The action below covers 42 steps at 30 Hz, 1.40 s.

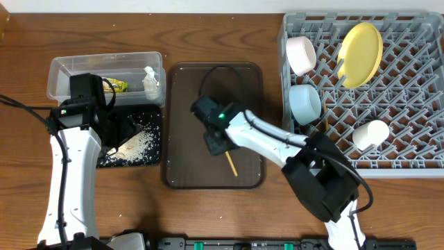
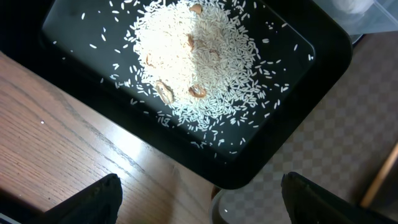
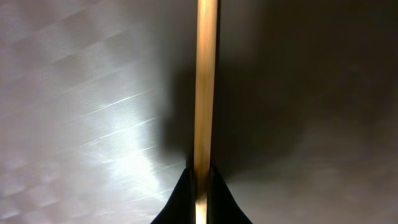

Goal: Sort waste into correct bins and load items into the dishwasher rack
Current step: 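Insert the second chopstick into the rack with the right gripper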

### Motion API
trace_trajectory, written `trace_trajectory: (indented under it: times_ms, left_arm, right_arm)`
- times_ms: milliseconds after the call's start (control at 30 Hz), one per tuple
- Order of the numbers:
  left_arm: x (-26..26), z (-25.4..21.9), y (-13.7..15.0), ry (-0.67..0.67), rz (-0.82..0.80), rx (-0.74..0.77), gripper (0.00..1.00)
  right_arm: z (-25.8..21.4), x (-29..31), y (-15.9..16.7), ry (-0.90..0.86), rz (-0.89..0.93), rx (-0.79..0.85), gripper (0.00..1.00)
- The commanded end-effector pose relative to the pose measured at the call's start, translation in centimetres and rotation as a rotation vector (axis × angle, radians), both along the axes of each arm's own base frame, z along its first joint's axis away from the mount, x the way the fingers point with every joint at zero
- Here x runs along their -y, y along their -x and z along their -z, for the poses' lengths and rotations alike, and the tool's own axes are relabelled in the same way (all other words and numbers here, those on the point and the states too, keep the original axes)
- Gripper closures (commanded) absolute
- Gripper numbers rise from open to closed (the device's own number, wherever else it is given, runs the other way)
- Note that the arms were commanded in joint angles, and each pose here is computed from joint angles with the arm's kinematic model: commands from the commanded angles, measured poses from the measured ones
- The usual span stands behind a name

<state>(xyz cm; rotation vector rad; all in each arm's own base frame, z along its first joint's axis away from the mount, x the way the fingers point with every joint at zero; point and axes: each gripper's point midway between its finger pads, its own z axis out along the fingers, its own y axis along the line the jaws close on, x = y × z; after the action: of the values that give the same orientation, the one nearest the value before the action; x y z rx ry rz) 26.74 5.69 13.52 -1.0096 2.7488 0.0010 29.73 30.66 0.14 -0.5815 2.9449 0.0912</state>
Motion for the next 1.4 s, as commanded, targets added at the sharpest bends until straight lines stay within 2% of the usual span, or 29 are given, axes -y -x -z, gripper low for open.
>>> trace_trajectory:
  times_ms: [0, 133, 433, 533, 667, 833, 967, 1200, 1367]
  left_arm:
    - [-0.2, 0.1, 0.2, -0.002, -0.013, -0.007, 0.16]
    - [-0.2, 0.1, 0.2, -0.002, -0.013, -0.007, 0.16]
    - [-0.2, 0.1, 0.2, -0.002, -0.013, -0.007, 0.16]
    - [-0.2, 0.1, 0.2, -0.002, -0.013, -0.007, 0.15]
    - [-0.2, 0.1, 0.2, -0.002, -0.013, -0.007, 0.16]
    - [-0.2, 0.1, 0.2, -0.002, -0.013, -0.007, 0.16]
    - [-0.2, 0.1, 0.2, -0.002, -0.013, -0.007, 0.16]
    - [-0.2, 0.1, 0.2, -0.002, -0.013, -0.007, 0.16]
    - [-0.2, 0.1, 0.2, -0.002, -0.013, -0.007, 0.16]
  right_arm:
    - [1.1, 2.9, -1.4, 0.071, 0.066, -0.012, 0.99]
    - [-1.2, 4.4, -2.4, 0.076, 0.066, -0.01, 0.99]
    - [-13.2, 9.1, -7.1, -0.049, 0.101, 0.191, 0.99]
    - [-16.8, 12.8, -8.4, -0.07, 0.151, 0.269, 0.99]
    - [-19.0, 18.8, -9.3, -0.053, 0.252, 0.304, 0.99]
    - [-17.9, 26.2, -9.1, 0.025, 0.344, 0.238, 0.99]
    - [-15.5, 29.7, -8.1, 0.056, 0.382, 0.164, 0.99]
    - [-11.4, 31.6, -7.0, 0.077, 0.394, 0.11, 0.98]
    - [-11.0, 31.8, -7.5, 0.072, 0.398, 0.131, 0.91]
